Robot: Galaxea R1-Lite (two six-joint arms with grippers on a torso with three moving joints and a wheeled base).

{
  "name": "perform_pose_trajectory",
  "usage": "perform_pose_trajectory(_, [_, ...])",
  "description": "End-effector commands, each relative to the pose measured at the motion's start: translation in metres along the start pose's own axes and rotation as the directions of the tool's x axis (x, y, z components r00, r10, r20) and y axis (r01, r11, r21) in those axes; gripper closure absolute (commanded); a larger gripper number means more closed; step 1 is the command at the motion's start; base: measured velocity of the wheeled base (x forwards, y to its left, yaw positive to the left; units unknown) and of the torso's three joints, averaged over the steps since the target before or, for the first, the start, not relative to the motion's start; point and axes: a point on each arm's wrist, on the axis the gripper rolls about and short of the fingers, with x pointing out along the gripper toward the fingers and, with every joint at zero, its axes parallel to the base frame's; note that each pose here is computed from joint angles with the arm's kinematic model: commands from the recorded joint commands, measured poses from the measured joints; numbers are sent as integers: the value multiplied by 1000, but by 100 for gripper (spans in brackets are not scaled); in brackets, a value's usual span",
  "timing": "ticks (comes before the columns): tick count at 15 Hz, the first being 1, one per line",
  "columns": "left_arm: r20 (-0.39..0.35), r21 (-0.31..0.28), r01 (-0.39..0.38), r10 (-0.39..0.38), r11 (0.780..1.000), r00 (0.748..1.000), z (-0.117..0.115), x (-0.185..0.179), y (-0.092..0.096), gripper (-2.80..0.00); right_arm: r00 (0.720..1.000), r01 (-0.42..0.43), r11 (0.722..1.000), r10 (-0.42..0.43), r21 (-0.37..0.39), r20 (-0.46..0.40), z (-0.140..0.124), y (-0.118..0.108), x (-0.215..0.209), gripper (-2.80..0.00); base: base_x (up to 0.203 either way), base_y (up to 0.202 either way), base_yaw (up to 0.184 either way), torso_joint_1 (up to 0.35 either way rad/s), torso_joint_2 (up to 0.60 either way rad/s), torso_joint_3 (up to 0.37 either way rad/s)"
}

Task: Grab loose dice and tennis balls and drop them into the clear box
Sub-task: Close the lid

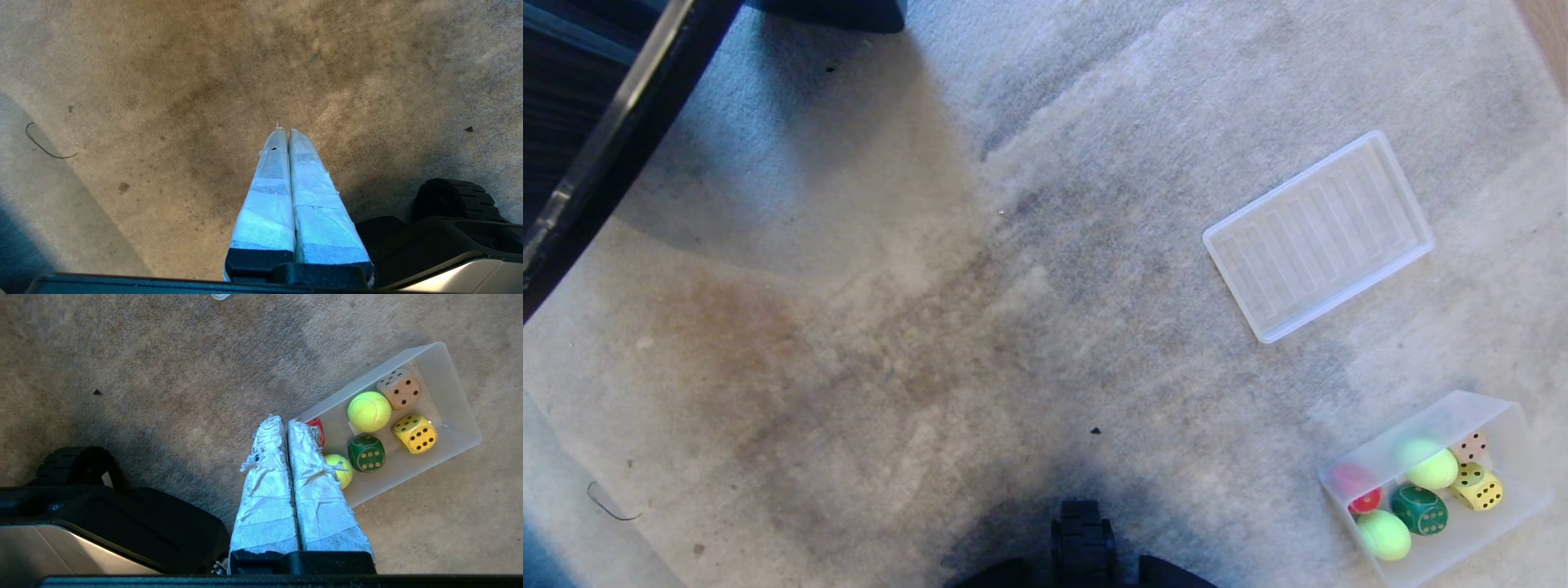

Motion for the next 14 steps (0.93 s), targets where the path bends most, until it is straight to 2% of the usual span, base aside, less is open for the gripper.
perform_pose_trajectory(1, [0,-1,0,0,1000,1000,0,0,0,0,1000,0,1000,0,2,-2,0,0,0,0,0,0,0,0,0,0])
perform_pose_trajectory(4, [0,-1,0,0,1000,1000,0,0,0,0,1000,4,1000,-4,5,-1,4,0,-1,0,0,0,0,0,0,0])
perform_pose_trajectory(6, [0,-2,0,0,1000,1000,0,0,0,0,999,9,1000,-8,23,-50,20,0,1,0,0,0,0,0,0,0])
perform_pose_trajectory(8, [0,-2,0,0,1000,1000,0,0,0,0,989,25,996,-13,81,-146,45,1,13,0,0,0,0,0,0,0])
perform_pose_trajectory(11, [0,-2,0,0,1000,1000,0,0,0,0,957,80,983,-30,163,-289,85,1,55,0,0,0,0,0,0,0])
perform_pose_trajectory(14, [0,-1,0,0,1000,1000,0,0,0,0,935,138,965,-53,224,-350,102,1,118,0,0,0,0,0,0,0])
